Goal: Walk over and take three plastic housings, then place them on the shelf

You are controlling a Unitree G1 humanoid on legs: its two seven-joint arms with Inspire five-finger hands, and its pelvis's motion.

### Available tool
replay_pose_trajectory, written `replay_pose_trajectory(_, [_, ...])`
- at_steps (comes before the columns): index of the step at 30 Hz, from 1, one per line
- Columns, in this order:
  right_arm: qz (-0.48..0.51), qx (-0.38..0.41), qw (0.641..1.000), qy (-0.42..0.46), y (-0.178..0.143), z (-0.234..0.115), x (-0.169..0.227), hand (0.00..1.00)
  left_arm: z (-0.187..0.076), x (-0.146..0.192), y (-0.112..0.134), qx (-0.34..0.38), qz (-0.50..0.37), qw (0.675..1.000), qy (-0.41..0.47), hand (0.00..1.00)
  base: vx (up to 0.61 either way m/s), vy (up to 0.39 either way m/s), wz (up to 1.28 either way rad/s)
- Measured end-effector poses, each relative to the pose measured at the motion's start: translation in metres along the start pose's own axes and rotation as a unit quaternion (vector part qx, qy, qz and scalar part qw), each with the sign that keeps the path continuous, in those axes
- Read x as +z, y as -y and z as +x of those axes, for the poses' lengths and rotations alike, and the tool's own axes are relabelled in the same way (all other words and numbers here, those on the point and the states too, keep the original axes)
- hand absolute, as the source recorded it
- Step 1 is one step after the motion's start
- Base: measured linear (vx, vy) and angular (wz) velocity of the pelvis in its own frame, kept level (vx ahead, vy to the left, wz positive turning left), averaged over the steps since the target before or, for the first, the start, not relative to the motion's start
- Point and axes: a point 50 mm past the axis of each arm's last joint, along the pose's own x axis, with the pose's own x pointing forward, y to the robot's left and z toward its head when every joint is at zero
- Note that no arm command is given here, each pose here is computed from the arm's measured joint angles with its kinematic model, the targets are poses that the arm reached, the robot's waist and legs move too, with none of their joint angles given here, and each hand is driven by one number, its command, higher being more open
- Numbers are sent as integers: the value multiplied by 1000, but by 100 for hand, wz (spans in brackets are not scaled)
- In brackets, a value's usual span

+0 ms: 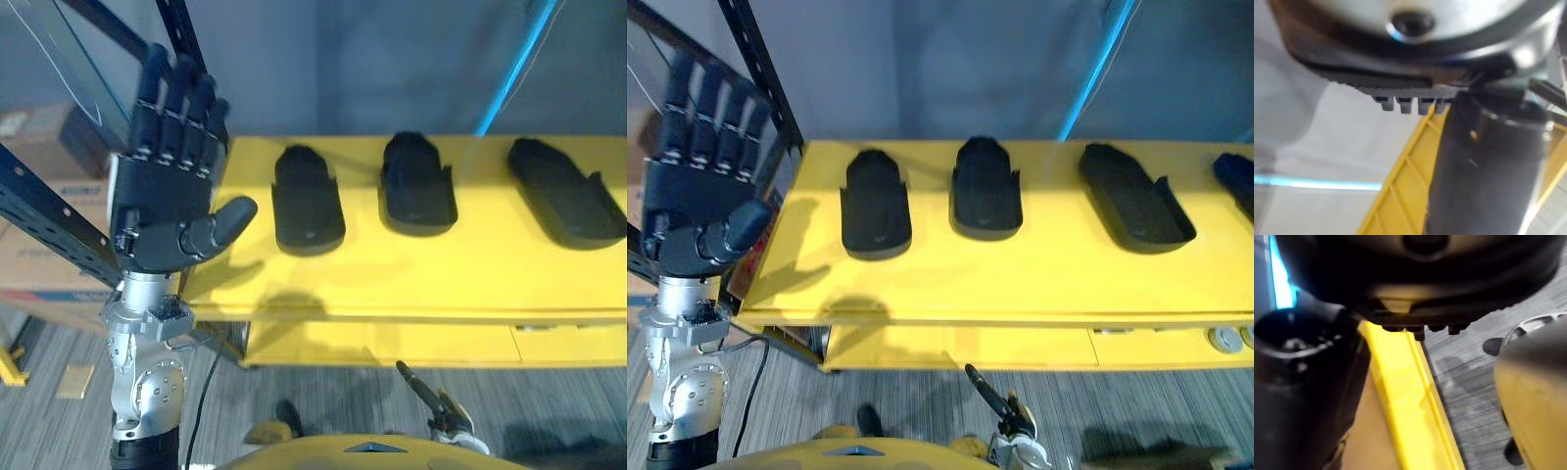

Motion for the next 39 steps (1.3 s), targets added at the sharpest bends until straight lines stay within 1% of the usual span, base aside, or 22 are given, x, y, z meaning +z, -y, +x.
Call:
replay_pose_trajectory(3, [14, 9, 1000, 6, -6, 4, 8, 100, 15, 2, -4, 34, 22, 998, 50, 100, -79, 44, -5])
replay_pose_trajectory(5, [17, 12, 1000, 9, -8, 5, 13, 100, 22, 1, -7, 61, 38, 996, 59, 100, -60, 18, -17])
replay_pose_trajectory(7, [16, 16, 1000, 12, -11, 6, 16, 100, 26, 0, -7, 72, 53, 994, 60, 100, -21, -4, -15])
replay_pose_trajectory(11, [13, 25, 999, 21, -16, 9, 24, 100, 30, -2, -4, 73, 65, 994, 54, 100, 3, -18, -10])
replay_pose_trajectory(16, [11, 22, 999, 29, -11, 9, 29, 100, 45, -9, 3, 60, 84, 993, 62, 100, 32, 2, -4])
replay_pose_trajectory(22, [-6, 36, 999, 38, -17, 10, 36, 100, 45, -3, 3, 83, 138, 984, 76, 100, 14, 17, -21])
replay_pose_trajectory(26, [-11, 51, 997, 53, -24, 12, 47, 100, 46, 0, 4, 94, 177, 976, 84, 100, 0, 14, -22])
replay_pose_trajectory(29, [-19, 59, 996, 57, -29, 13, 51, 100, 46, 0, 3, 102, 178, 975, 85, 100, -12, 38, -14])
replay_pose_trajectory(30, [-24, 63, 996, 56, -31, 13, 50, 100, 46, 0, 3, 103, 178, 975, 86, 100, -9, 24, -4])
replay_pose_trajectory(31, [-38, 63, 997, 29, -25, 8, 28, 100, 26, -7, 2, 117, 173, 977, 52, 100, 0, 0, 0])
replay_pose_trajectory(36, [-38, 63, 997, 28, -25, 8, 28, 100, 25, -7, 1, 118, 173, 976, 51, 100, 0, 0, 3])
replay_pose_trajectory(39, [-35, 63, 997, 25, -23, 7, 25, 100, 22, -8, 0, 132, 176, 974, 47, 100, -9, -3, 9])
